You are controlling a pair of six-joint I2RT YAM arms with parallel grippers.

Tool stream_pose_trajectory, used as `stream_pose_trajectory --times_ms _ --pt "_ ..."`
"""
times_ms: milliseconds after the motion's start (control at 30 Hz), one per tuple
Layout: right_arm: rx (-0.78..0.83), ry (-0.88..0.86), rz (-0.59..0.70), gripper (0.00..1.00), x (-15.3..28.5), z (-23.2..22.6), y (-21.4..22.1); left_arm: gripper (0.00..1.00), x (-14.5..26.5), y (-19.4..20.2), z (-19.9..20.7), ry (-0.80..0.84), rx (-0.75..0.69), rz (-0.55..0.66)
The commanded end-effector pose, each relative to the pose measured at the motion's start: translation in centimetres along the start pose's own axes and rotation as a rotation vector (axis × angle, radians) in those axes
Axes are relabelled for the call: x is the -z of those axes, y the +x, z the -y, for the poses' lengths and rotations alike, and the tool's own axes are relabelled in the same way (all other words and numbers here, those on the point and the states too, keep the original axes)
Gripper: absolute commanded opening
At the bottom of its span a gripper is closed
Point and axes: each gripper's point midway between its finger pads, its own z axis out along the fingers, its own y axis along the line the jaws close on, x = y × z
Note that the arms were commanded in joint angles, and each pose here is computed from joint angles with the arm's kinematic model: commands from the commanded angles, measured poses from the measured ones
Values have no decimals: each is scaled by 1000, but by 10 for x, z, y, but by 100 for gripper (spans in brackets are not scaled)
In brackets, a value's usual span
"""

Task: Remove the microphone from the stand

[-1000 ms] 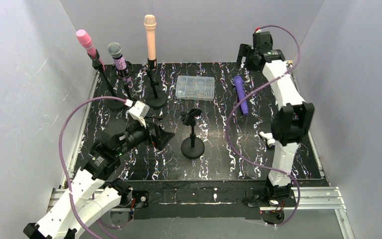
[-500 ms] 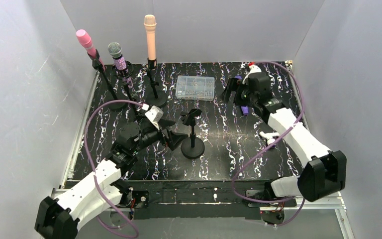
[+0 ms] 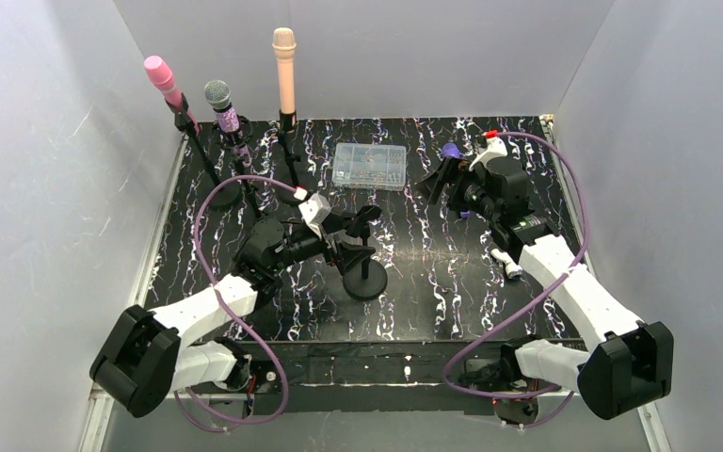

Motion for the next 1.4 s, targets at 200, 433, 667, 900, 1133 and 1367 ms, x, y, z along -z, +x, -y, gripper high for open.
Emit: stream_pose_trajectory --times_ms 200,433,667,900,1133,1367 --pt "21 -103 65 98 7 -18 -9 76 -19 -36 16 129 -40 109" --pt "32 -121 53 98 10 -19 -3 36 -26 -35 17 157 -13 99" --pt "78 -219 42 98 24 -33 9 0 -25 -53 16 133 -8 134" --pt "224 -549 5 98 58 -90 40 0 -21 -101 26 107 64 165" --pt "389 -819 -100 98 63 -176 73 0 -9 -167 50 76 254 122" --pt "394 -739 -11 93 57 -190 62 0 -5 -176 49 43 268 126"
